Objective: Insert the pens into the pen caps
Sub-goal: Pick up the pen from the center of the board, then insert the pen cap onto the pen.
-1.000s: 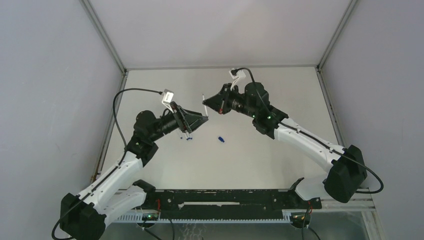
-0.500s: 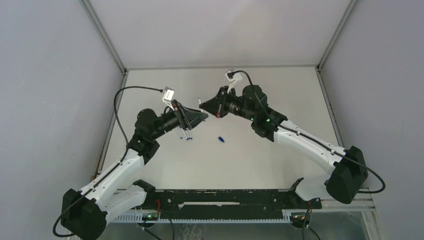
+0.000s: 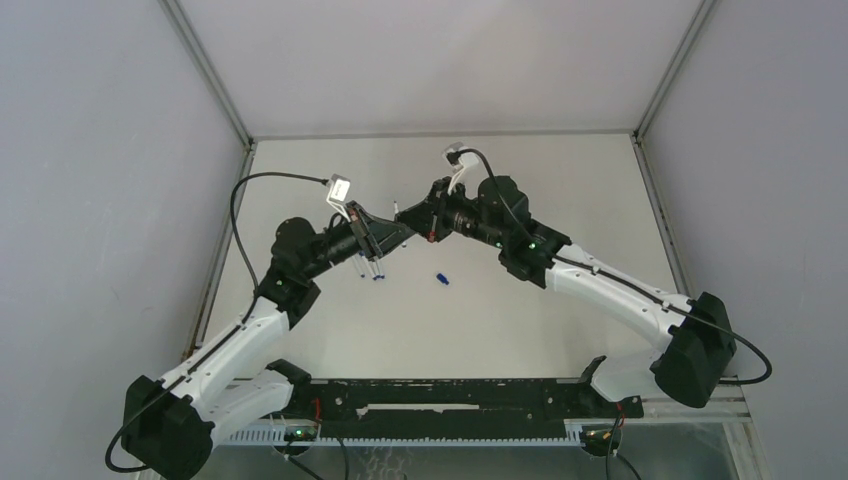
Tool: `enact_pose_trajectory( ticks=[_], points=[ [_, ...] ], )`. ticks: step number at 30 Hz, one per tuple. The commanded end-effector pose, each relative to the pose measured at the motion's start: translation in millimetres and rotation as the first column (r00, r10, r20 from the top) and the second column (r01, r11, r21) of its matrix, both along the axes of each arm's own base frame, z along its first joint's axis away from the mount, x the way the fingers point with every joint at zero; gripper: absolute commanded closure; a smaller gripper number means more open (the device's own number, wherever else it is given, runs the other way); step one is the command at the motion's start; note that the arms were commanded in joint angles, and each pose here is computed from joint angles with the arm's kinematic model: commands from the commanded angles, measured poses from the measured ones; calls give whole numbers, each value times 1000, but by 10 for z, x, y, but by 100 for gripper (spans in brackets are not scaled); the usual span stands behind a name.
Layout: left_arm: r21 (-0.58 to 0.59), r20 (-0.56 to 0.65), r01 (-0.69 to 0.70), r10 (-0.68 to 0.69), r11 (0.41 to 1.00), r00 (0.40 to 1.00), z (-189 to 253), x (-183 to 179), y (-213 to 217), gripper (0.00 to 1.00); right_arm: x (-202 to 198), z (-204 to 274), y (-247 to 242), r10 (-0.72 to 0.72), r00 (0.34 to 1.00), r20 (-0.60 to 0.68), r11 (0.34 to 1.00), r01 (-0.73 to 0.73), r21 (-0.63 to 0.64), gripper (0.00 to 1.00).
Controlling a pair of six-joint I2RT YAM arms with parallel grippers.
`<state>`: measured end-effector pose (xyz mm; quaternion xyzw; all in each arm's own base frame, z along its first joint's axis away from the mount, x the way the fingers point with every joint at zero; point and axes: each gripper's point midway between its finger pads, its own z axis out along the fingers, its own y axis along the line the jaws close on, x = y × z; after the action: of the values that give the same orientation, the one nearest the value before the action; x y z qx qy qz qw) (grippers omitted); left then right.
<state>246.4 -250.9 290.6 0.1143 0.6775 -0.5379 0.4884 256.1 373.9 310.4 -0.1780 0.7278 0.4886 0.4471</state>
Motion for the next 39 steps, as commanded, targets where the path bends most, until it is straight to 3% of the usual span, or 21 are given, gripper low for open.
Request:
enact_pose_trajectory(
  ticks=[1,5,9,12,18,26,35,39],
  points=[
    [-64,119,-16,24,998,993,491,23,21,86,-106,211,-31,14,997,71,1000,-16,21,100],
    [-57,111,-21,27,998,993,460,31,23,98,-96,231,-69,1,995,96,1000,-2,8,95],
    [-6,57,-87,87,996,995,301,130,81,100,-111,300,-153,-10,989,144,1000,11,-9,70],
    [61,30,-151,149,987,988,156,217,163,100,-115,344,-254,-27,982,187,999,35,-35,63],
    [224,22,-293,296,930,955,-89,374,473,100,-81,29,-528,-61,977,203,971,105,-216,61],
    [402,112,-438,432,804,895,-287,361,936,100,8,-1019,-796,-78,997,26,837,80,-542,56],
    [417,226,-617,582,667,781,-196,330,1392,100,107,-1913,-700,-69,982,-178,711,-77,-699,53],
    [413,238,-649,612,639,754,-183,316,1482,100,189,-2164,-603,-56,973,-224,668,-131,-733,53]
  ],
)
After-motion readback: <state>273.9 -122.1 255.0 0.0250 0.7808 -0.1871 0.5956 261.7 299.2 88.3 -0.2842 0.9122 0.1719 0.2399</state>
